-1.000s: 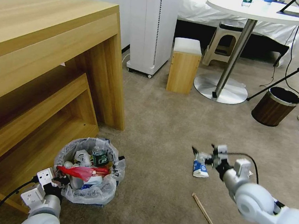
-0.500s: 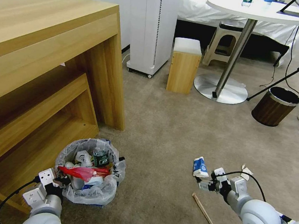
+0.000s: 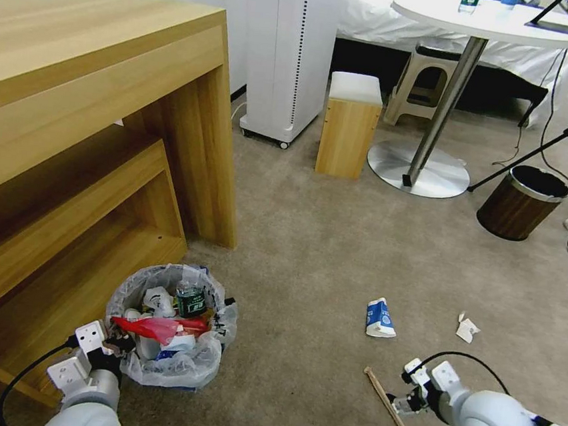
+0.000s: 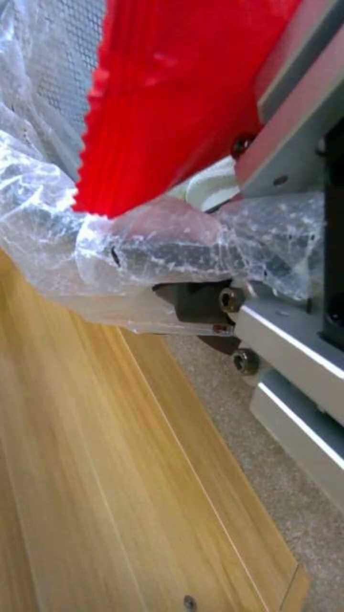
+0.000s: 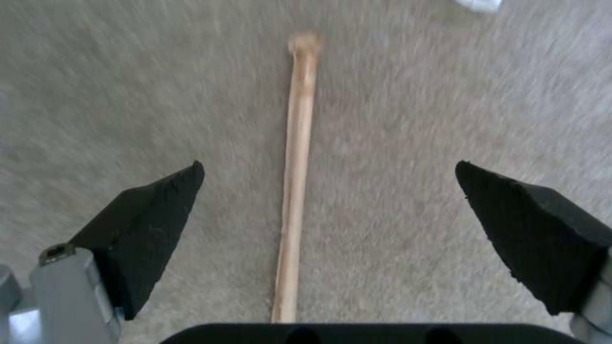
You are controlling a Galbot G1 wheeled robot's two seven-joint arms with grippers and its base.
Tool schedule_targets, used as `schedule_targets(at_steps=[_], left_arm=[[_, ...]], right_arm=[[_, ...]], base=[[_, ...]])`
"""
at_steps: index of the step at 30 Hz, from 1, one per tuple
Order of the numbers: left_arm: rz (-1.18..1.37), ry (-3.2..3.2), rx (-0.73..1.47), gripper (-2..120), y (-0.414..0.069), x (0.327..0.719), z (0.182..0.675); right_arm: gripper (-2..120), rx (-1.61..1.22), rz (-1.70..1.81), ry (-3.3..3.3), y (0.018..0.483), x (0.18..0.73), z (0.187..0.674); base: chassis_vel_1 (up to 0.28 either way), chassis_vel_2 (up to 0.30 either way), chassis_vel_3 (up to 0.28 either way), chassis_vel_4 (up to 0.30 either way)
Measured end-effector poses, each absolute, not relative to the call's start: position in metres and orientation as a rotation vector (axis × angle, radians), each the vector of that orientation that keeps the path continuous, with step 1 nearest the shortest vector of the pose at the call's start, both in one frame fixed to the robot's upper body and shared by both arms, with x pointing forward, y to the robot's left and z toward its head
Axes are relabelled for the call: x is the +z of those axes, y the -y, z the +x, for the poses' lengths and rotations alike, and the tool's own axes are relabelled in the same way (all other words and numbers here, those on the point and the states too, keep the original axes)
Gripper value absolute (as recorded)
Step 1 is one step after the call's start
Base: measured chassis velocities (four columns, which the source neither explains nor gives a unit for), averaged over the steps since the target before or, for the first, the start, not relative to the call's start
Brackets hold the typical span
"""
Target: Pick up the trash bin and place the garbage on the floor into it.
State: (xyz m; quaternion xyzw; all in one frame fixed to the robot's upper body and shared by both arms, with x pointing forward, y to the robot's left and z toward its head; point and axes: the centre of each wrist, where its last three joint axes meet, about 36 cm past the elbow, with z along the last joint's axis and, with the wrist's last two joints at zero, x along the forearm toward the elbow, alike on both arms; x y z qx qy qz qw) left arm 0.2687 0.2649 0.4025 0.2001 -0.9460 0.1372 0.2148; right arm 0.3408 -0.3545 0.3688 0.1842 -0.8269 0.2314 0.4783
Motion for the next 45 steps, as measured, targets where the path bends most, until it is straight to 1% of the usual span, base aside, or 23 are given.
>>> schedule_targets(at_steps=[5,8,12,17,19,28,29,35,38,39,40,45], left_arm=[[0.560,2.618,0.383,1,-0.265,0.399,0.269],[0.568,2.615,0.387,1,-0.265,0.397,0.271],[0.576,2.604,0.391,1,-0.263,0.391,0.273],[0.577,2.606,0.395,1,-0.262,0.391,0.275],[0.577,2.606,0.395,1,-0.262,0.390,0.275],[0.576,2.605,0.395,1,-0.261,0.389,0.276],[0.576,2.604,0.394,1,-0.261,0.389,0.276],[0.575,2.602,0.395,1,-0.260,0.388,0.276],[0.575,2.603,0.394,1,-0.260,0.388,0.276],[0.574,2.602,0.394,1,-0.260,0.388,0.276],[0.573,2.602,0.394,1,-0.259,0.388,0.276],[0.571,2.600,0.391,1,-0.259,0.388,0.275]], right_arm=[[100,0.564,0.438,1.981,0.350,0.346,0.342],[100,0.594,0.414,1.914,0.352,0.311,0.334],[100,0.610,0.396,1.899,0.353,0.295,0.325],[99,0.629,0.396,1.907,0.359,0.289,0.321],[94,0.634,0.396,1.919,0.363,0.285,0.318],[96,0.666,0.415,1.969,0.381,0.277,0.310],[94,0.667,0.423,1.989,0.384,0.275,0.310],[90,0.690,0.473,2.036,0.393,0.266,0.302],[89,0.699,0.475,2.047,0.395,0.262,0.301],[86,0.705,0.478,2.052,0.395,0.260,0.300],[84,0.708,0.478,2.054,0.395,0.257,0.299],[84,0.697,0.481,2.071,0.389,0.249,0.297]], base=[[0.000,0.000,0.000,0.000],[0.000,0.000,0.000,0.000],[0.000,0.000,0.000,0.000],[0.000,0.000,0.000,0.000],[0.000,0.000,0.000,0.000],[0.000,0.000,0.000,0.000],[0.000,0.000,0.000,0.000],[0.000,0.000,0.000,0.000],[0.000,0.000,0.000,0.000],[0.000,0.000,0.000,0.000],[0.000,0.000,0.000,0.000],[0.000,0.000,0.000,0.000]])
